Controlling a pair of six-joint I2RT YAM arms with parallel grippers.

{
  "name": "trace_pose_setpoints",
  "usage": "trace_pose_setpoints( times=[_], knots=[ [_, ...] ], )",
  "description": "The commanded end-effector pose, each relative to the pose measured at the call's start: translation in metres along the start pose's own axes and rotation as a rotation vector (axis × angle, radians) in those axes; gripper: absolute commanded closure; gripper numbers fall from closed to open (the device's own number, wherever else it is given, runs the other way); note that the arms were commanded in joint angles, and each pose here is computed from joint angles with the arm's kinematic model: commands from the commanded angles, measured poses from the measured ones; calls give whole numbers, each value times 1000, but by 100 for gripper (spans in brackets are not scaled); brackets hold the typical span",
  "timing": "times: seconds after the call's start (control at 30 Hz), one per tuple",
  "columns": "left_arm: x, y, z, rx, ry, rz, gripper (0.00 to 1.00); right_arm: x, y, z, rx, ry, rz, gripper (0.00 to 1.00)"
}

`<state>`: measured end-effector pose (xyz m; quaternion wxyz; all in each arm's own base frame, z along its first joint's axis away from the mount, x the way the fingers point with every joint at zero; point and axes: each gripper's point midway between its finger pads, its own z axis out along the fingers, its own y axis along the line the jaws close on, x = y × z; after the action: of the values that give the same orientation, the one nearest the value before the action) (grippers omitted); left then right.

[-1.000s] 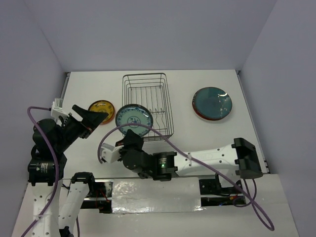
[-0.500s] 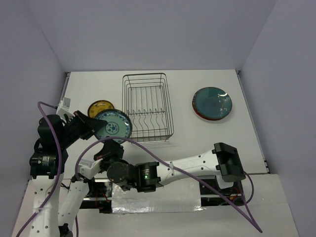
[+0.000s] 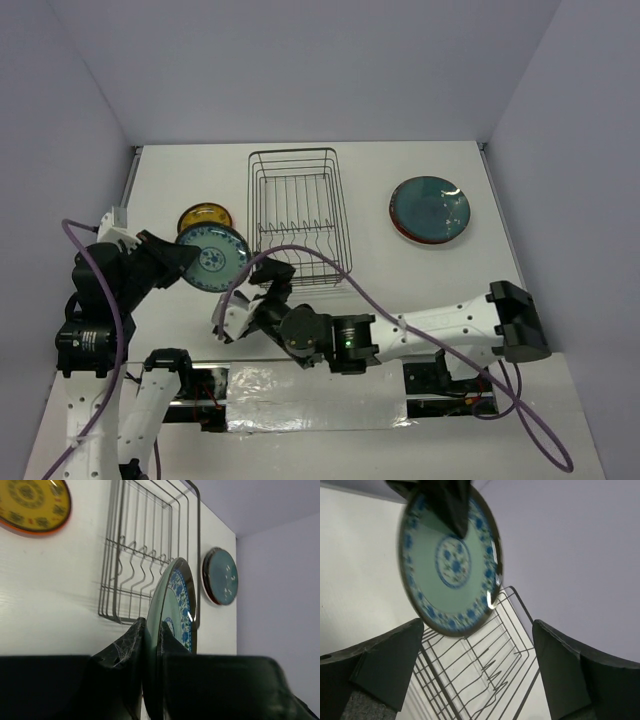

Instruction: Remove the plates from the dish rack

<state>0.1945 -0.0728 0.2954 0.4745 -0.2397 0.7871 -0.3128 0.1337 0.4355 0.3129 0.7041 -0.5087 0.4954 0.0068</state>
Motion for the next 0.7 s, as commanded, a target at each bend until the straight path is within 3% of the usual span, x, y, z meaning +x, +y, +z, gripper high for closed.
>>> trace_pose_setpoints(
  times=[0.0, 0.33, 0.5, 0.63, 0.67],
  knots=[
    [-34, 2, -8, -69, -151, 26, 100, -11, -38, -19, 59, -67, 226, 2],
    [-74, 63, 59, -363, -270, -85, 100, 21, -63, -99, -70, -146, 630, 0],
    [-95, 95, 99, -435, -310, -173, 100, 30, -69, -124, -117, -162, 718, 0],
    [-95, 135, 136, -508, -259, -240, 99, 38, -74, -138, -129, -164, 778, 0],
    [-95, 140, 141, -514, -257, -244, 92, 42, -72, -139, -133, -156, 778, 0]
  ],
)
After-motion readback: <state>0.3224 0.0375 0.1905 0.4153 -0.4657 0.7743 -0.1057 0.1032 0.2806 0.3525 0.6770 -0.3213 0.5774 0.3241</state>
